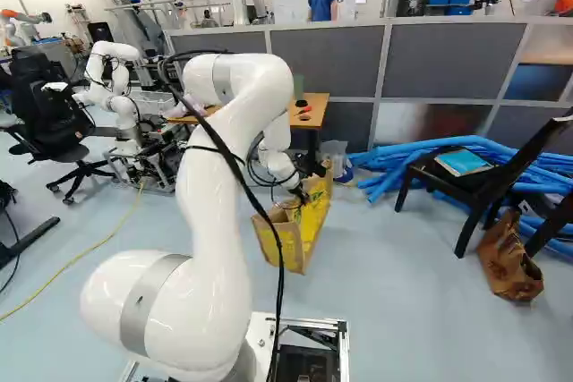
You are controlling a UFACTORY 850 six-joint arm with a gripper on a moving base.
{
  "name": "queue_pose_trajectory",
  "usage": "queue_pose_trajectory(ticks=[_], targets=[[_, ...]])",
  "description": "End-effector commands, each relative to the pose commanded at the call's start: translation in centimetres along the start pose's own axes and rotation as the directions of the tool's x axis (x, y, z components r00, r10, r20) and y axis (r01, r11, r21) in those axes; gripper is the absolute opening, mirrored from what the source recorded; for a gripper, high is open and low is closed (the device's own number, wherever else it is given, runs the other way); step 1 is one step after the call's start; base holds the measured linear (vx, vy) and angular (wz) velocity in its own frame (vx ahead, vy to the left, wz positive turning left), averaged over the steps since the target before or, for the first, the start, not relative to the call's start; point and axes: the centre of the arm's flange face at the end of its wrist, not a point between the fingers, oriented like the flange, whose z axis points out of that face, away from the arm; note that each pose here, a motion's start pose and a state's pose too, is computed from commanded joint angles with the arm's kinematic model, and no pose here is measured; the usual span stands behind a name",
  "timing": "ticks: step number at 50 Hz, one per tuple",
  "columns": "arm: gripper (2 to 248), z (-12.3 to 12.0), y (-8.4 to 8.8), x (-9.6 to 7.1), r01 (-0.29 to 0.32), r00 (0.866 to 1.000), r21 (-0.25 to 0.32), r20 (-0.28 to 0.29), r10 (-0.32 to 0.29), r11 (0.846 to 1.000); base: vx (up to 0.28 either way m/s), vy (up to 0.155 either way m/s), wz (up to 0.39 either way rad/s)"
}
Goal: Pick up the bag on the ground and place it on the table
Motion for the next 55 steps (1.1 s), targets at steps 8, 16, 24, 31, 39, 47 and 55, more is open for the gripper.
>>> queue_pose_trajectory(ticks=[8, 16, 24, 31, 39, 47, 55], targets=[[33, -0.9, -0.2, 0.3, -0.002, 1.0, 0.008, 0.014, 0.002, 1.0, 0.0, 0.0, 0.0], [33, -1.9, -0.5, 0.7, -0.003, 1.0, 0.017, 0.028, 0.003, 1.0, 0.0, 0.0, 0.0], [33, -2.8, -0.8, 1.1, -0.005, 0.999, 0.027, 0.043, 0.004, 1.0, 0.0, 0.0, 0.0], [33, -3.5, -1.1, 1.5, -0.006, 0.999, 0.035, 0.054, 0.004, 0.999, 0.0, 0.0, 0.0], [33, -4.4, -1.5, 1.9, -0.007, 0.998, 0.046, 0.067, 0.004, 0.999, 0.0, 0.0, 0.0], [33, -5.3, -1.8, 2.3, -0.009, 0.997, 0.056, 0.078, 0.004, 0.998, 0.0, 0.0, 0.0], [33, -6.2, -2.2, 2.8, -0.01, 0.996, 0.067, 0.088, 0.004, 0.998, 0.0, 0.0, 0.0]])
